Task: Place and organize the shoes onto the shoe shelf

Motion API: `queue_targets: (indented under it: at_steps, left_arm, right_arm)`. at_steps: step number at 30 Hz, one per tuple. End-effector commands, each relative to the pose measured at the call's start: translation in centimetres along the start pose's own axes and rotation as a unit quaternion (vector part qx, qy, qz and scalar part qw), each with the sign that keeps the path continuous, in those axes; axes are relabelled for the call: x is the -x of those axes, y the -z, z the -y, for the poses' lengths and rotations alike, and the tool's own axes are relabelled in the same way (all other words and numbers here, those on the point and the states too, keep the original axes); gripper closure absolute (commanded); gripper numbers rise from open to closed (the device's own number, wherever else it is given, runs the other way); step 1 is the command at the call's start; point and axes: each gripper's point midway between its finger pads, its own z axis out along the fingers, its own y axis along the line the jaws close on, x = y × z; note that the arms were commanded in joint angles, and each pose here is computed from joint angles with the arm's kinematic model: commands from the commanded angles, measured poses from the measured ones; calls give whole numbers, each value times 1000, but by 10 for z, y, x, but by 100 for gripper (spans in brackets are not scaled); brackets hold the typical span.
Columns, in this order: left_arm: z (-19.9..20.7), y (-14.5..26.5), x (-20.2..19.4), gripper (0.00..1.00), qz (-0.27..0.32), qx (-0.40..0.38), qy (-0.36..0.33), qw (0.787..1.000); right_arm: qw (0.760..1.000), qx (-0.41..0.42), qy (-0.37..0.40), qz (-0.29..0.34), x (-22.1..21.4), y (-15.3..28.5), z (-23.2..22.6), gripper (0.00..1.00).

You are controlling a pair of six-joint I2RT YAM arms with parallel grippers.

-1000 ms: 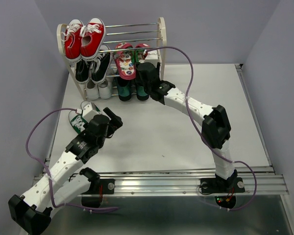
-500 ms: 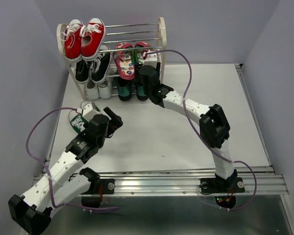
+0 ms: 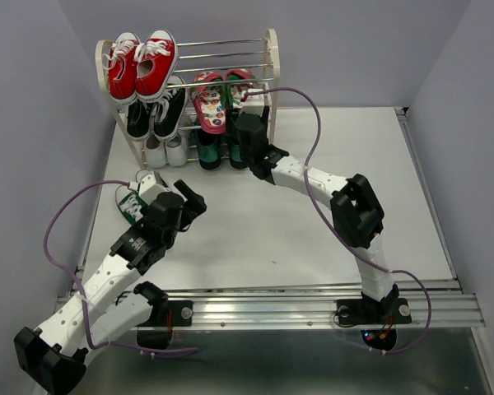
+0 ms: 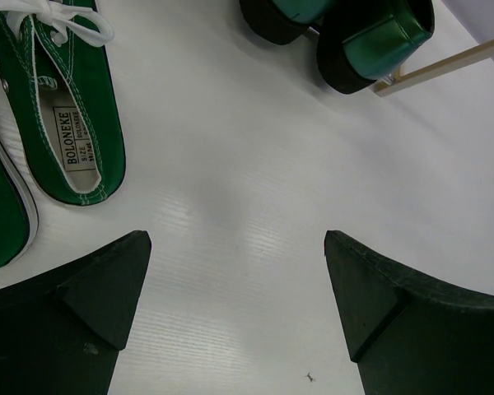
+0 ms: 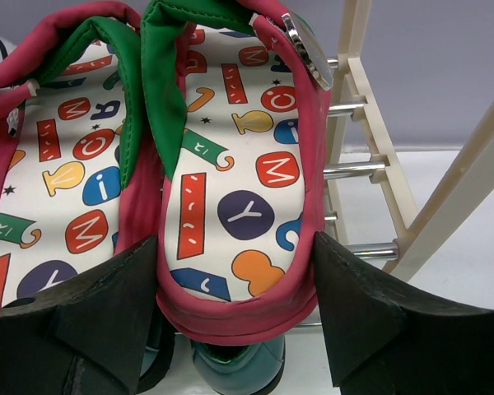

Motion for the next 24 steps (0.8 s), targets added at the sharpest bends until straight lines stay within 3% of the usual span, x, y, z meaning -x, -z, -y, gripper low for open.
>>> queue_targets:
  at_steps: [1,5,8,9,13,24]
  left_arm:
    - [11,3,18,1,27,-10,17,999]
    - [12,1,16,1,22,-9,16,1000]
    - [11,1,14,1,18,-5,19,1000]
    - [9,0,13,1,16,-2,17,1000]
    - [7,2,14,1,15,7,23,1000]
    - [-5,0,11,1,16,38,36,999]
  right_arm:
    - [998,7,-39,38,29,3,1,46]
    - [998,26,-44,21,34,8,-5,32]
    - [998,32,-46,19,36,9,-7,28]
    - [998,33,-46,19,36,9,-7,19]
    - [998,32,-42,15,39,8,-9,0]
    - [997,50,-50,21,66,22,-8,0]
